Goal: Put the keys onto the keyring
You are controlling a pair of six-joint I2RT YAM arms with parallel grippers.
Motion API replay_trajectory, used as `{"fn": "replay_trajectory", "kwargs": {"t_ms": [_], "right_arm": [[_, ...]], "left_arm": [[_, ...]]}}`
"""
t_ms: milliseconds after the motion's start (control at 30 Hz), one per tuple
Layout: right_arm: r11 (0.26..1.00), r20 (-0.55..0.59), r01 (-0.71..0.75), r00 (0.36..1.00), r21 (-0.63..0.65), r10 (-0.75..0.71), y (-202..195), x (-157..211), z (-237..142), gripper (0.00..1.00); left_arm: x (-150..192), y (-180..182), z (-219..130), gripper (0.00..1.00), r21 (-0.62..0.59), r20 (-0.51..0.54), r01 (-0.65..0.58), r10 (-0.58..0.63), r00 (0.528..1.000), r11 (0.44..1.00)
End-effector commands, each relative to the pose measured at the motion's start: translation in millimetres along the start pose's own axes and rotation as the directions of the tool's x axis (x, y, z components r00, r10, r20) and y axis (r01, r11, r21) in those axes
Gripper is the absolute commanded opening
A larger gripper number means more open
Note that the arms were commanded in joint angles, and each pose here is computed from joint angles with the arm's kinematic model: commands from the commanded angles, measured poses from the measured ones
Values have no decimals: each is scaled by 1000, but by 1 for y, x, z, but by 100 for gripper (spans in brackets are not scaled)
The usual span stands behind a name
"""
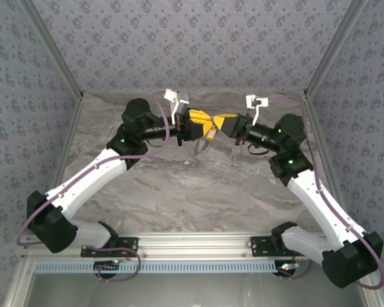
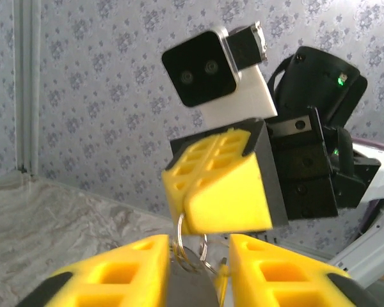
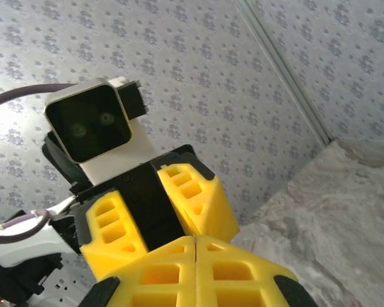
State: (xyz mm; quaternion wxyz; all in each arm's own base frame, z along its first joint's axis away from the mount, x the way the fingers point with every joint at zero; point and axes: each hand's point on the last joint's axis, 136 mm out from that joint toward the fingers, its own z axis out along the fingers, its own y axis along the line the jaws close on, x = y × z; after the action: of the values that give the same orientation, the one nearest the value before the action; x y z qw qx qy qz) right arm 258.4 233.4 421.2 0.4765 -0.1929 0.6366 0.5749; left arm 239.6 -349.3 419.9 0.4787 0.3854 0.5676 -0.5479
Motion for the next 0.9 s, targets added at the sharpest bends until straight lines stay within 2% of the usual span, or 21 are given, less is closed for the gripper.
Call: {"fn": "replay_trajectory", "kwargs": {"t_ms": [0,167,300,533,867], "right_arm": [[996,-116,85,990,39,-80,4,4,-12,0],[982,-232,175,961,76,-154,5,3,-17,0],[971,-318,231,927,68,-198,7,9,-19,0],[946,-456,315,855,78,-247,6,29,-20,0],[936,-499,347,822,55,-275,10,37,-13,0]], "left_arm": [[-16,-12,-14,40,-19,-9,-99,99,995,995],[-11,-7,-22,48,-42,-61,-122,119,991,992],[-4,-3,-23,50,-26,-117,-120,116,986,992],[4,-6,-19,50,46,-179,-104,110,978,994],[18,-14,-11,43,150,-238,-37,72,969,988]]}}
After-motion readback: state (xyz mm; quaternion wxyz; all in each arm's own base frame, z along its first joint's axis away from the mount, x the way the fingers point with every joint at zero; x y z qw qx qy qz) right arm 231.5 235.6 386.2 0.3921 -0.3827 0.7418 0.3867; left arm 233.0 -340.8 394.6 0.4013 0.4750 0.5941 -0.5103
